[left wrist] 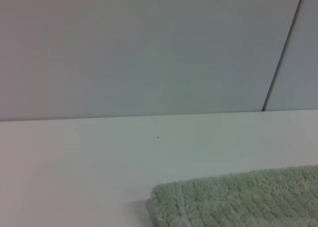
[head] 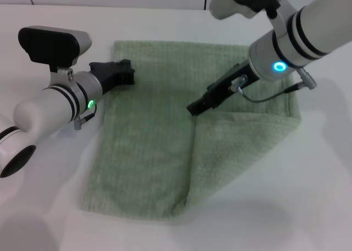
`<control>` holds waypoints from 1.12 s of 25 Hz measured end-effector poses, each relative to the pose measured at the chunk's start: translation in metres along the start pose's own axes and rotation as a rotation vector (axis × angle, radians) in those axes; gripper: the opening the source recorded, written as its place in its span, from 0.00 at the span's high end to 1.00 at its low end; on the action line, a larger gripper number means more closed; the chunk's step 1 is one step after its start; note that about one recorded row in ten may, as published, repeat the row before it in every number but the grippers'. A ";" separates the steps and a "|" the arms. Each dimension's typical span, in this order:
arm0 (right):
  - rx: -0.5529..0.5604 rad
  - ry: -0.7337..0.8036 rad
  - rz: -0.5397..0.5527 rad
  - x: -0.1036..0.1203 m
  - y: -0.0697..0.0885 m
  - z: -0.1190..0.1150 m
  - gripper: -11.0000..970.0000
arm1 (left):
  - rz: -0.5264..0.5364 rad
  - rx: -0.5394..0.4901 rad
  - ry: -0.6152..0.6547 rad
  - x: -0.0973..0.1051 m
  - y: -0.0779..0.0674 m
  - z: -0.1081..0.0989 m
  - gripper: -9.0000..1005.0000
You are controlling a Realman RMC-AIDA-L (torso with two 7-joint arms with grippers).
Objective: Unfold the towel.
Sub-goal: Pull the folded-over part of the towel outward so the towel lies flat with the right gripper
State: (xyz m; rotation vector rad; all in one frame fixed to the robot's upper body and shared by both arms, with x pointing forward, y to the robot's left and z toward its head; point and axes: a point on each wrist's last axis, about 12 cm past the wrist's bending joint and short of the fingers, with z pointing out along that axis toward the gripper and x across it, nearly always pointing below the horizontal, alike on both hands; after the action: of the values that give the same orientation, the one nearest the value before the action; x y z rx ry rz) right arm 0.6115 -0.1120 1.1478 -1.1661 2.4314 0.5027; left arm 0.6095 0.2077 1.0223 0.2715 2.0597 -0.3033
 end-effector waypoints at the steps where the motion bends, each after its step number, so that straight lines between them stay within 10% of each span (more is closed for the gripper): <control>1: -0.005 0.006 0.000 0.001 0.000 0.001 0.23 | 0.000 0.000 0.000 0.000 0.000 0.000 0.95; 28: -0.022 0.056 -0.019 0.010 -0.005 0.018 0.26 | -0.005 0.004 -0.002 0.000 -0.002 0.000 0.94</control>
State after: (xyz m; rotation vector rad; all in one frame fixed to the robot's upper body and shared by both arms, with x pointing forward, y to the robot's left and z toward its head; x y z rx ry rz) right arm 0.6130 -0.1129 1.1262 -1.2264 2.4659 0.4990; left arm 0.6085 0.2064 1.0224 0.2688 2.0581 -0.3105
